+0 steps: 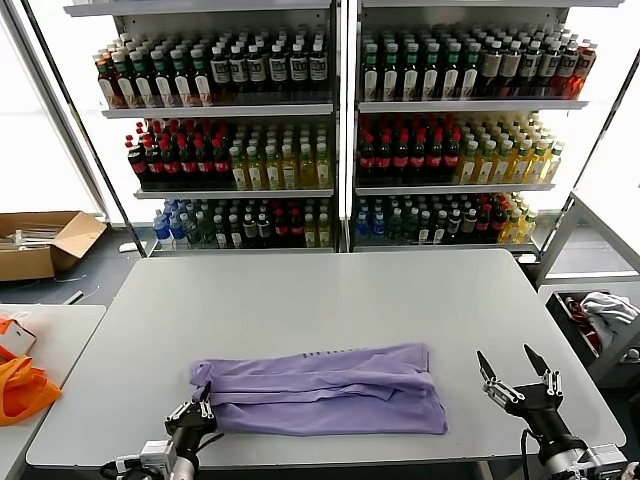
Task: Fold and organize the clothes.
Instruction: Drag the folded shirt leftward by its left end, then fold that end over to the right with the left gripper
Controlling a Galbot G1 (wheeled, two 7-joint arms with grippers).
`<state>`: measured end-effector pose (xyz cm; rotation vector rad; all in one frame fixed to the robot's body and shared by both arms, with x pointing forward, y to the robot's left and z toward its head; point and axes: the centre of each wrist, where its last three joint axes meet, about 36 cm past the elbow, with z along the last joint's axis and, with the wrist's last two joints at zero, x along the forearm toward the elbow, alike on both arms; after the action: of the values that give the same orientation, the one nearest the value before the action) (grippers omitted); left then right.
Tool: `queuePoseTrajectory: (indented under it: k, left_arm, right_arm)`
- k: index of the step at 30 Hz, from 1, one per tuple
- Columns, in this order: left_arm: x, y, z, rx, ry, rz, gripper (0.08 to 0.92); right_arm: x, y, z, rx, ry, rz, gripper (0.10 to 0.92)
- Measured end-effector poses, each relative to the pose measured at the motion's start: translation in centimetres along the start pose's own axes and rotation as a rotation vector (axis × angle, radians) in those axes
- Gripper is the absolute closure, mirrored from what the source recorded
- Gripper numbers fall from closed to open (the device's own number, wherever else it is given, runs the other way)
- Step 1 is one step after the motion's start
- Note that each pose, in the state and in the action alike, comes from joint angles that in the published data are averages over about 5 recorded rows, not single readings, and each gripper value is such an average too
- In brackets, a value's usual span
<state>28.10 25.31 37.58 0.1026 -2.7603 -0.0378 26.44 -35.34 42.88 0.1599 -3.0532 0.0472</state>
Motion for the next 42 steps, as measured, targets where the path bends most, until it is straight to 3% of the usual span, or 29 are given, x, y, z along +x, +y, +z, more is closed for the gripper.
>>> queuePoseTrajectory:
  k: [12, 17, 22, 25, 32, 42]
  left_arm:
    - [-2.1, 14.8, -5.0, -0.218, -0.133, -0.114, 0.891]
    - [-2.1, 17.4, -8.5, -0.266, -0.184, -0.102, 0.891]
    - [-1.4, 15.3, -11.0, -0.260, -0.224, -0.011, 0.891]
    - [-1.2, 12.8, -11.3, -0.241, -0.224, 0.070, 0.891]
    - [-2.3, 6.9, -8.8, -0.182, -0.158, 0.245, 0.891]
    - [-4.2, 0.3, -4.3, -0.135, -0.043, 0.403, 0.891]
  right_arm:
    - [-0.3, 0.8, 0.4, -0.014, 0.000, -0.022, 0.200]
    - [-0.3, 1.0, 0.4, -0.016, 0.003, -0.025, 0.200]
    - [0.0, 1.0, 0.2, -0.010, 0.006, -0.022, 0.200]
    - [0.2, 0.9, 0.1, -0.008, 0.006, -0.019, 0.200]
    - [0.7, 0.9, -0.4, -0.002, 0.006, -0.014, 0.200]
    - [1.0, 1.1, -1.2, 0.008, -0.009, -0.024, 0.200]
